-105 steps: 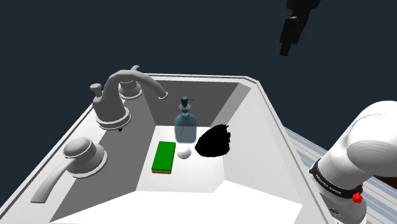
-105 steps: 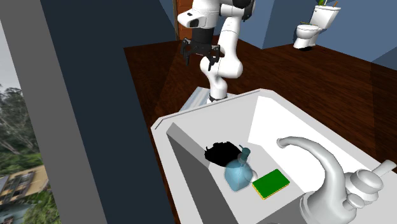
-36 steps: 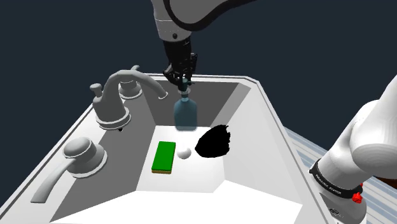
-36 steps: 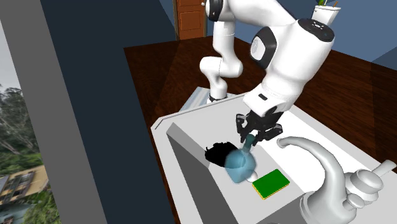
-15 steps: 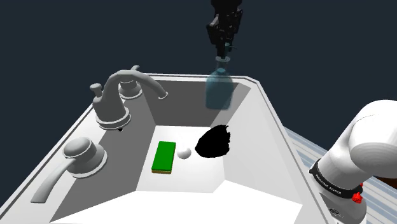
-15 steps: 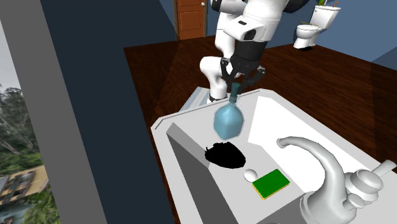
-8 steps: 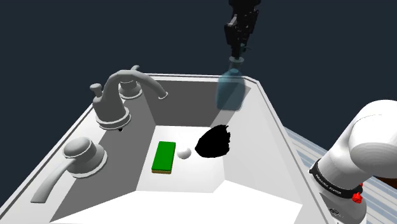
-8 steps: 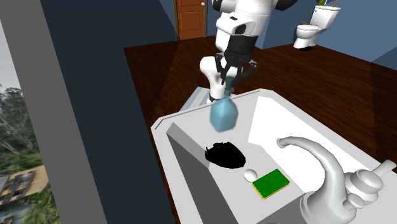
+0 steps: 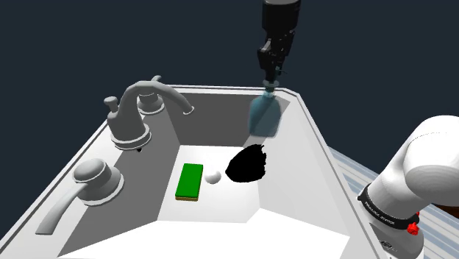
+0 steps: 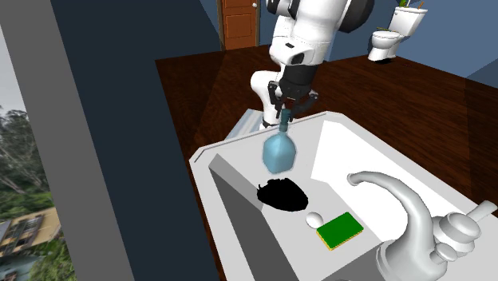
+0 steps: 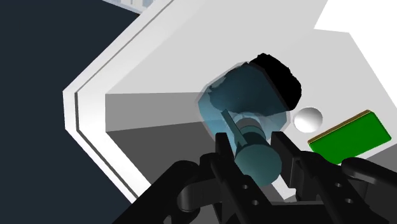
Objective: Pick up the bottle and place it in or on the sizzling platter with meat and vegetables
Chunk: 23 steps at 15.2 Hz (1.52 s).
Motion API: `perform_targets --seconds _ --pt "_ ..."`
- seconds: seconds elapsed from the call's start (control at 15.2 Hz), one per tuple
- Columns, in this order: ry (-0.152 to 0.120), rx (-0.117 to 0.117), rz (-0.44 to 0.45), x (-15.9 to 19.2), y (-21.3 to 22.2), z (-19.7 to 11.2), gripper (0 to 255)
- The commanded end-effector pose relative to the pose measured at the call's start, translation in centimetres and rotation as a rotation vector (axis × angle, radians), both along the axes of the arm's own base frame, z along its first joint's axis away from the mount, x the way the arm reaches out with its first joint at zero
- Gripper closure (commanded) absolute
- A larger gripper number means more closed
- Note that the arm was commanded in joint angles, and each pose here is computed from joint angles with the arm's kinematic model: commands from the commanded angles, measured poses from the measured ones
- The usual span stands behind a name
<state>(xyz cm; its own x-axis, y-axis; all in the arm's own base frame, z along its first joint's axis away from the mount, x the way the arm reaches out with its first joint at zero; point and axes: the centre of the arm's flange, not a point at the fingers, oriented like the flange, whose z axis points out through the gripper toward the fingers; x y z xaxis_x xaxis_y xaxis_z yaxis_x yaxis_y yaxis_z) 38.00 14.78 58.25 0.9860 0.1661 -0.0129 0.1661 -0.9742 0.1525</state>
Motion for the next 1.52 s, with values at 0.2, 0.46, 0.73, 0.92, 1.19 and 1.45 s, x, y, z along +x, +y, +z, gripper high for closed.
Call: perform_targets --seconds 0.2,0.46,0.73,0.92,1.19,1.45 --pt "-0.001 0.000 0.000 0.0 0.0 -2.7 255" --pt "-0.001 0.000 0.000 0.0 0.0 -4.8 255" --pt "-0.001 0.000 0.000 0.0 0.0 -6.9 255" --pt "-0.001 0.000 0.000 0.0 0.0 -8.5 255" --pt "-0.001 0.000 0.000 0.0 0.0 -10.6 255" --pt "-0.001 0.000 0.000 0.0 0.0 -10.6 255"
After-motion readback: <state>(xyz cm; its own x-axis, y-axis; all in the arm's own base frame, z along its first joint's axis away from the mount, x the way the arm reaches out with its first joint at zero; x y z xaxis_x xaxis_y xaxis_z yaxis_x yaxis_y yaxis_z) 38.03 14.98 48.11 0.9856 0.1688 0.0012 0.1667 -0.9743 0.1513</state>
